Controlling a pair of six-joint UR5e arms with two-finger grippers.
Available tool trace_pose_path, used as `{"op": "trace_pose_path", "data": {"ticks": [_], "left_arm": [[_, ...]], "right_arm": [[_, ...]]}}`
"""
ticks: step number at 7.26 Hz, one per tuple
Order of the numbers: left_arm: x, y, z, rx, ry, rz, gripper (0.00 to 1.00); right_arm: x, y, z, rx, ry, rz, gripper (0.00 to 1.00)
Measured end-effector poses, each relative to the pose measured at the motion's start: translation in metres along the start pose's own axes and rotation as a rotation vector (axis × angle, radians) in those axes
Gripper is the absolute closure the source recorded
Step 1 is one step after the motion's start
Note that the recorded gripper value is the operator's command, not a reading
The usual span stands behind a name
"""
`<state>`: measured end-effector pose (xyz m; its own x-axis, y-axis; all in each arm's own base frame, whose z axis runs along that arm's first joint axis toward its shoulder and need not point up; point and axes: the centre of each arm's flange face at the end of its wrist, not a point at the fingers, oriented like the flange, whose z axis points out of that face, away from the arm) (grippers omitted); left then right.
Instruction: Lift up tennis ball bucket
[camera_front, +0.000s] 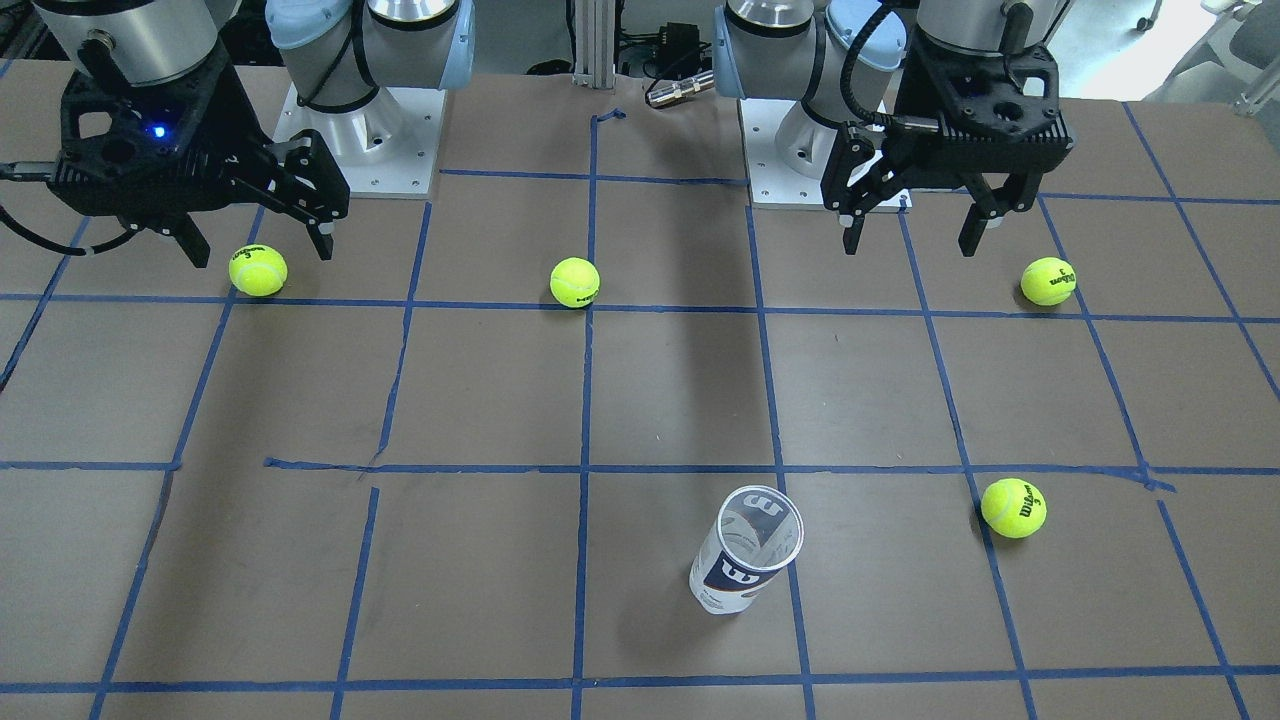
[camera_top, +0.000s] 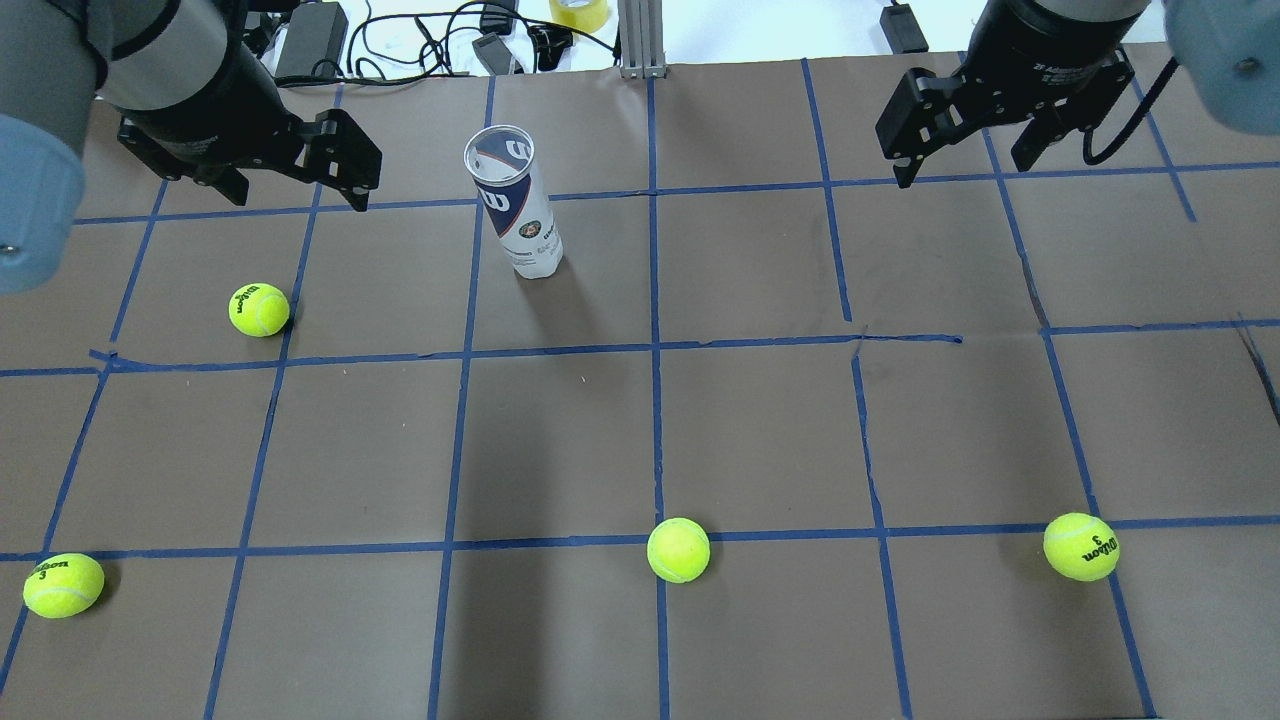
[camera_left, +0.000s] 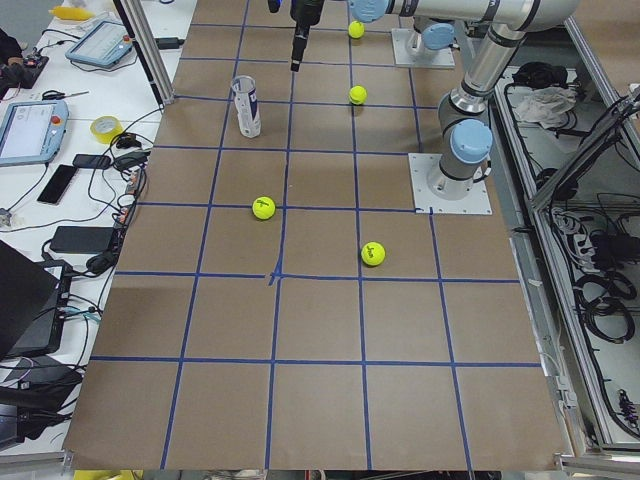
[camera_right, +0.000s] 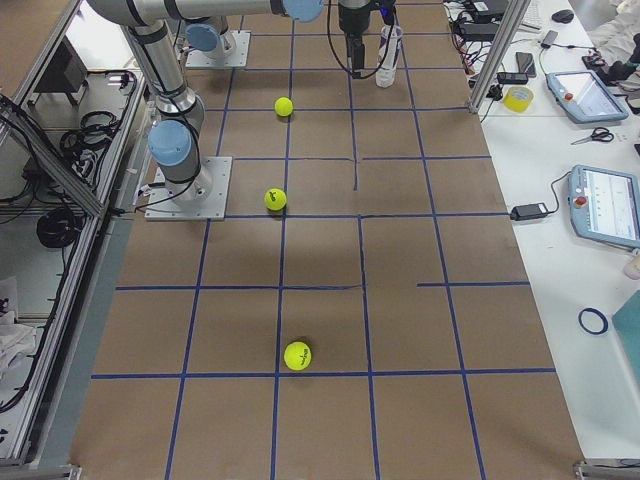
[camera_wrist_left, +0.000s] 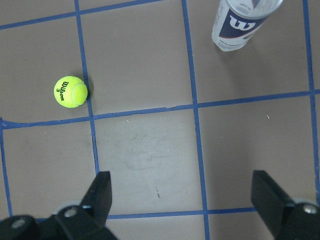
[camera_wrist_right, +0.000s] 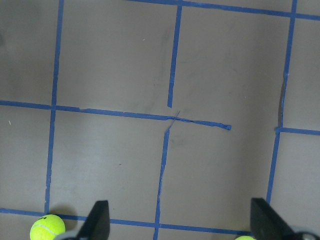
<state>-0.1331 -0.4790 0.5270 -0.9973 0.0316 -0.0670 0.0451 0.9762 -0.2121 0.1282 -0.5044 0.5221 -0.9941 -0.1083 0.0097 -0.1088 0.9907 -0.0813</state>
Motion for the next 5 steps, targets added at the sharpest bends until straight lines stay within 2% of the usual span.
{"op": "trace_pose_path", "data": {"ticks": [2,5], "left_arm": [[0.0061,-0.0021,-0.0005,0.007,0.023,-0.050,0.00],[0.0094,0.0010,-0.0012,0.000,0.029,-0.059,0.00]], "right_arm": [[-0.0002,-0.0001,-0.0001,0.001,0.000,-0.001,0.00],[0.0006,-0.0001,-0.0011,0.005,0.007,0.001,0.00]]}}
